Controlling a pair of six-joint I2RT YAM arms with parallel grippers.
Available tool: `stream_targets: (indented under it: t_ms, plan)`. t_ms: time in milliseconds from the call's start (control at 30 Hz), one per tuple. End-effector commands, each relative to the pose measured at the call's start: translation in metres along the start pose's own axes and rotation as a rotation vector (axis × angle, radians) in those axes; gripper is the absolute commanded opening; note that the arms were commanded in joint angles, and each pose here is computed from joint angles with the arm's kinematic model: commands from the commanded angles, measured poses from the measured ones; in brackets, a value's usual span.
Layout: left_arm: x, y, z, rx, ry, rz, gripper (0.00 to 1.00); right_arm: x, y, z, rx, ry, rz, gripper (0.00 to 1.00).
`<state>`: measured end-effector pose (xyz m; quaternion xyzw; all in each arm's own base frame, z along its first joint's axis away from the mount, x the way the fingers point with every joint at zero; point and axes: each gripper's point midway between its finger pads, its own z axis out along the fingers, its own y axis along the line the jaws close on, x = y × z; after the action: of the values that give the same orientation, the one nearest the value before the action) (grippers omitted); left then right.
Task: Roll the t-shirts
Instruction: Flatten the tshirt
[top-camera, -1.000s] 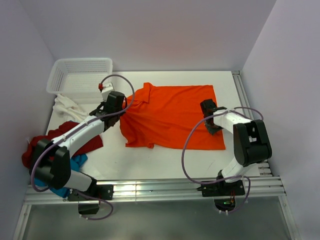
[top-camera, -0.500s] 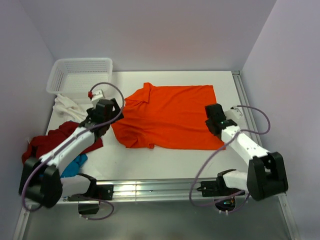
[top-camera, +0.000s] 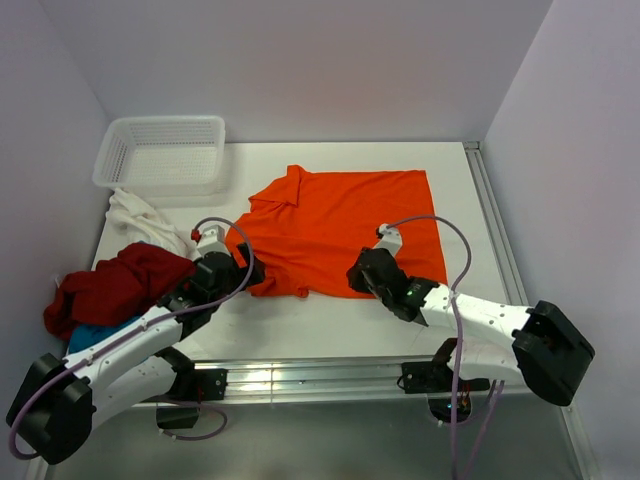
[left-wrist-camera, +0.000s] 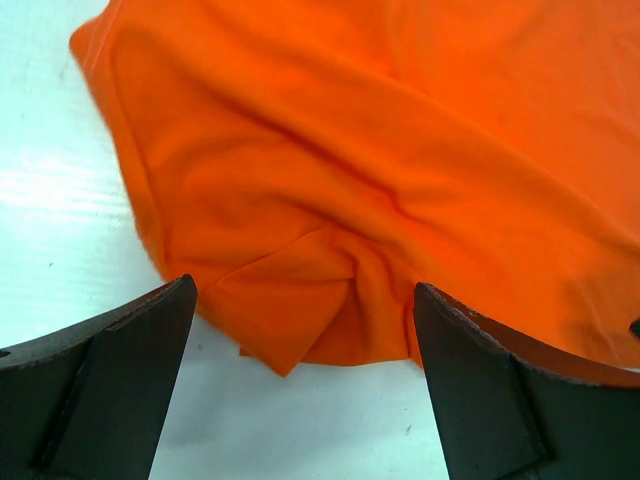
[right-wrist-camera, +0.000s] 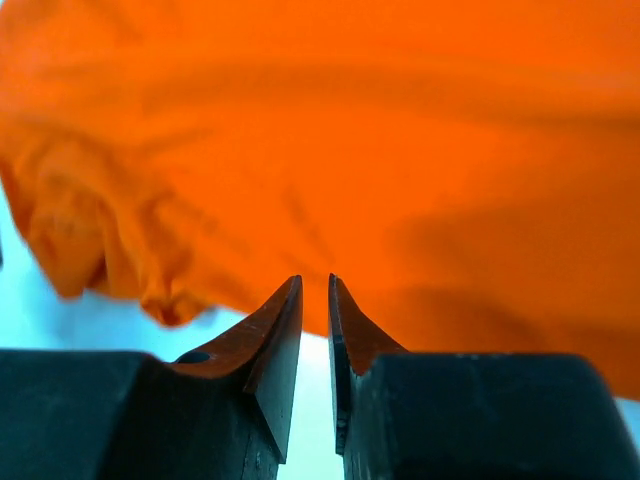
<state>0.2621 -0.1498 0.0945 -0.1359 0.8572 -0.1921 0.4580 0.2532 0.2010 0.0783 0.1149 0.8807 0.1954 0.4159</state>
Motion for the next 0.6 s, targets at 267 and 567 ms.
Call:
stream_targets:
  t_ms: [267,567]
  plan:
    - [0.015,0.004,0.007,-0.014,-0.015,-0.123,0.96,0.032,0.1,-0.01,-0.276,0.051,-0.071,0.54]
    - [0.016,0.019,-0.007,-0.067,-0.04,-0.194,0.95,0.068,0.138,-0.002,-0.361,0.115,-0.087,0.5]
